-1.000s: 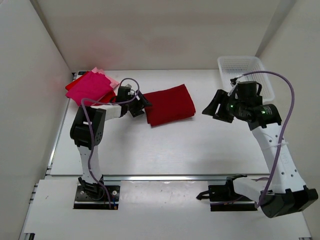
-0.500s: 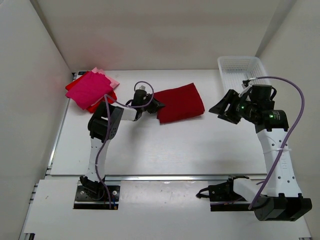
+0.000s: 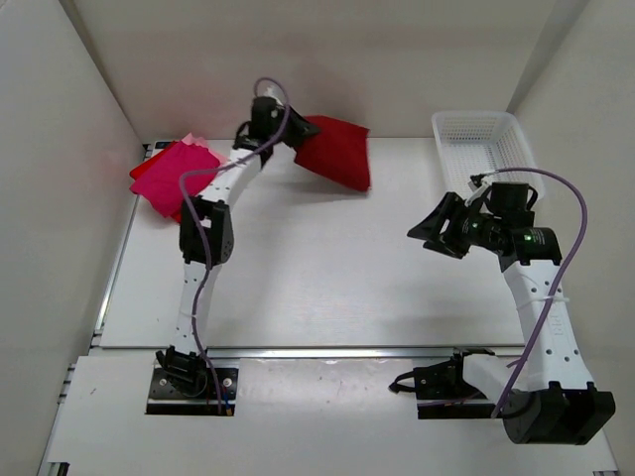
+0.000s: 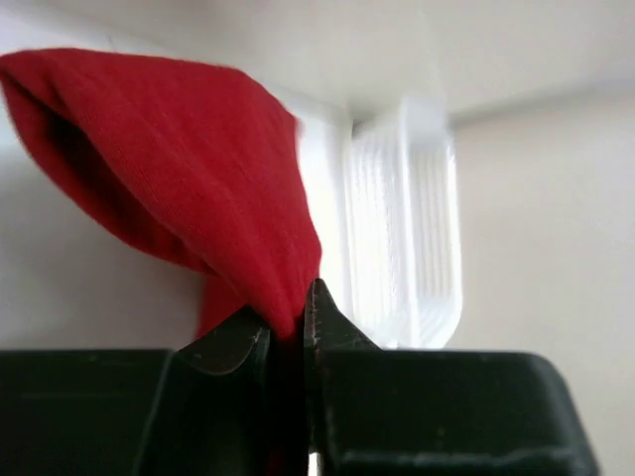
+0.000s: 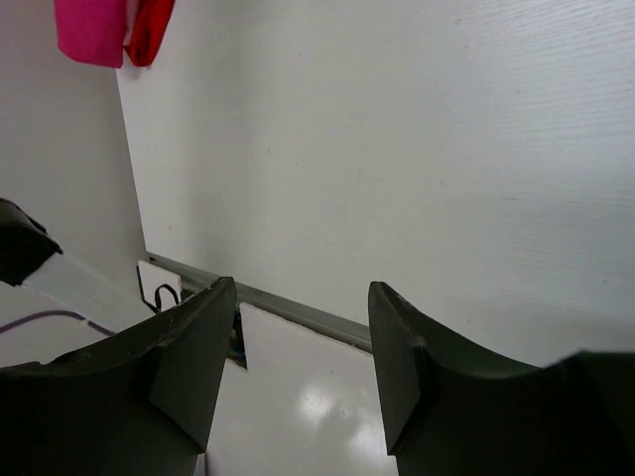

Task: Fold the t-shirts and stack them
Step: Place the square-folded T-shirt at the corner of the board.

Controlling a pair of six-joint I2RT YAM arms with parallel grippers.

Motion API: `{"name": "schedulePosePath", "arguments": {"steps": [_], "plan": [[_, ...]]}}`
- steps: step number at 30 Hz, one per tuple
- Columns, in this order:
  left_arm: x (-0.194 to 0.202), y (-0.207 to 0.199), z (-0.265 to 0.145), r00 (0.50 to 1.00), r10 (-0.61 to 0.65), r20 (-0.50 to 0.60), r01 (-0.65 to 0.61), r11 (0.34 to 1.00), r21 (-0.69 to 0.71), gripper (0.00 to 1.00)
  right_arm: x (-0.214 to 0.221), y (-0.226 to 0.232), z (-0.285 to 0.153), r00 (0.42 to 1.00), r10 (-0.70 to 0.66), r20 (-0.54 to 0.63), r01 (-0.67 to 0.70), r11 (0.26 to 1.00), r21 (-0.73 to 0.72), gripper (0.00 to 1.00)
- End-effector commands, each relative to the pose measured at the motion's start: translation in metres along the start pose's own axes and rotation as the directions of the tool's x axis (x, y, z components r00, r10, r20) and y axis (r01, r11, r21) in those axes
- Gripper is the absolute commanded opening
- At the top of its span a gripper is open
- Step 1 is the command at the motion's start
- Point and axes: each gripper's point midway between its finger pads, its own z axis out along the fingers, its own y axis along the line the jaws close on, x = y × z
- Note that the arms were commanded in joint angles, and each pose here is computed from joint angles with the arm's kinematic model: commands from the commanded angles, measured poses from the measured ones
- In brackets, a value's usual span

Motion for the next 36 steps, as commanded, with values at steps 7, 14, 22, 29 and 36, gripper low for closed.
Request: {"name": "schedulePosePath", "arguments": {"steps": [7, 14, 22, 29, 36], "plan": [[-0.254, 0.064, -0.223, 0.92, 0.017, 0.393, 0.061, 0.981, -0.186, 0.0, 0.041, 0.004, 0.007, 0.998, -0.025, -0.065, 0.017, 0.992, -0.123, 0.53], [-0.247, 0.183, -0.349, 0.82, -0.022, 0.572, 0.288, 0.88, -0.378, 0.14, 0.049, 0.007, 0.006, 0.996, -0.029, -0.085, 0.017, 0.989, -0.148, 0.53], [-0.241, 0.209, -0.391, 0.744, -0.092, 0.662, 0.425, 0.829, -0.362, 0.48, 0.043, 0.014, 0.005, 0.997, -0.034, -0.064, 0.022, 0.983, -0.182, 0.53], [-0.219, 0.214, -0.408, 0.716, -0.112, 0.689, 0.506, 0.763, -0.402, 0.99, 0.041, 0.016, 0.006, 0.998, -0.04, -0.054, 0.029, 0.98, -0.195, 0.54], [-0.188, 0.155, -0.418, 0.768, 0.022, 0.64, 0.39, 0.777, -0.495, 0.99, 0.053, -0.004, 0.012, 0.994, -0.085, -0.073, 0.078, 0.992, -0.094, 0.55]]}}
